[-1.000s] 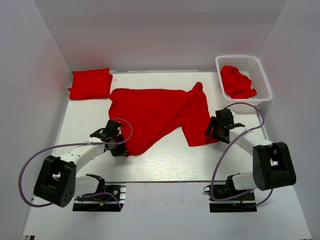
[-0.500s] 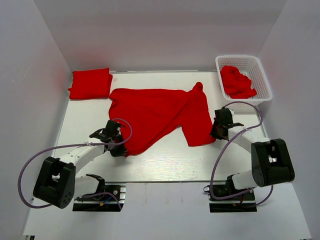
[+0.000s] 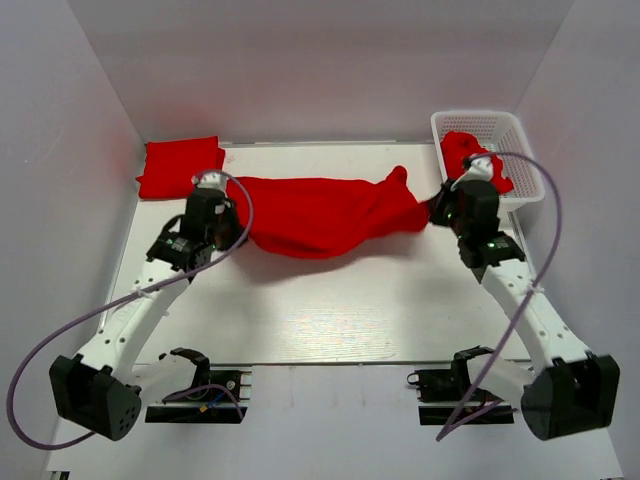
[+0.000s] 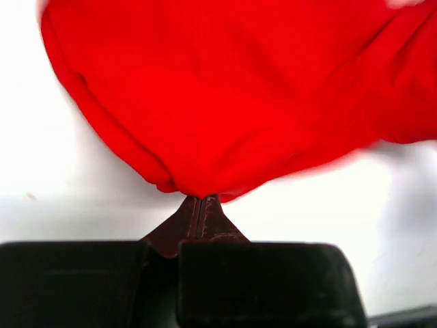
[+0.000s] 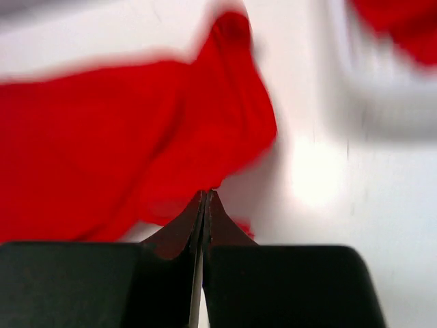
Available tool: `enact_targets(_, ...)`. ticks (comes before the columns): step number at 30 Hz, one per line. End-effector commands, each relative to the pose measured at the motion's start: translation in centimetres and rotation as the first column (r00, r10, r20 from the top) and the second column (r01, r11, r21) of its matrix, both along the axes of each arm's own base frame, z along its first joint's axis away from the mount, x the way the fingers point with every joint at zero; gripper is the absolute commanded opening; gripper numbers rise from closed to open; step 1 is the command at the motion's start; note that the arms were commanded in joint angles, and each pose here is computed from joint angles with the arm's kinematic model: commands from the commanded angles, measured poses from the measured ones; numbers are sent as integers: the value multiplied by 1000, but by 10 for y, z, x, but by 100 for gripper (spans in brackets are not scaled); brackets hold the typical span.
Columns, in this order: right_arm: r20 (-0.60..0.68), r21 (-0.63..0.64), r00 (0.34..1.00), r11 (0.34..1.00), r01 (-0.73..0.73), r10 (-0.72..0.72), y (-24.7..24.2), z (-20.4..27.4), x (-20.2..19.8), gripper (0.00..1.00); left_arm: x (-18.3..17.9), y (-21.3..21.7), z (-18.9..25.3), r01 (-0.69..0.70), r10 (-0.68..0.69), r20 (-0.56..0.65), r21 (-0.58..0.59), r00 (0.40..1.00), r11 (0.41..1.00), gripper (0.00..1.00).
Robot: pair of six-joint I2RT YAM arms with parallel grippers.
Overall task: Fold and stack the t-shirts
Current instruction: Flatten out the tshirt
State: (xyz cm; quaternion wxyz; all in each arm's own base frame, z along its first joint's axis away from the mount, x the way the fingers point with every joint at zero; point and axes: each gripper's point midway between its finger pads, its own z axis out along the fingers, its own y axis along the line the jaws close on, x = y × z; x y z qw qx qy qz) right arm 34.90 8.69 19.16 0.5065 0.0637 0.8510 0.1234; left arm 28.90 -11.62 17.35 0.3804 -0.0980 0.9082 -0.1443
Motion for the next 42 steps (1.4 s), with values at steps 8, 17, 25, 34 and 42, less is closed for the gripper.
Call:
enact_targets(8, 625, 18, 772, 991, 133, -115, -40, 256, -19, 0, 25, 54, 198, -233, 197, 465, 20, 863, 972, 0)
enact_targets(17, 808, -14, 579, 979, 205, -110, -66, 366, -85, 0, -13, 68, 305, -189, 150, 700, -22, 698, 982, 0)
enact_targets(25, 911, -24, 407, 977, 212, -66, -79, 438, -160, 0, -74, 66, 395, -45, 67, 871, -52, 487, 998, 0)
enact_targets(34, 985, -44, 173, 977, 209, 7, -90, 513, -266, 0, -154, 71, 484, 67, -7, 969, -10, 248, 998, 0)
enact_targets(42, 997, -15, 81, 961, 278, -8, -106, 538, -299, 0, -174, 78, 502, 63, 4, 980, -17, 199, 998, 0)
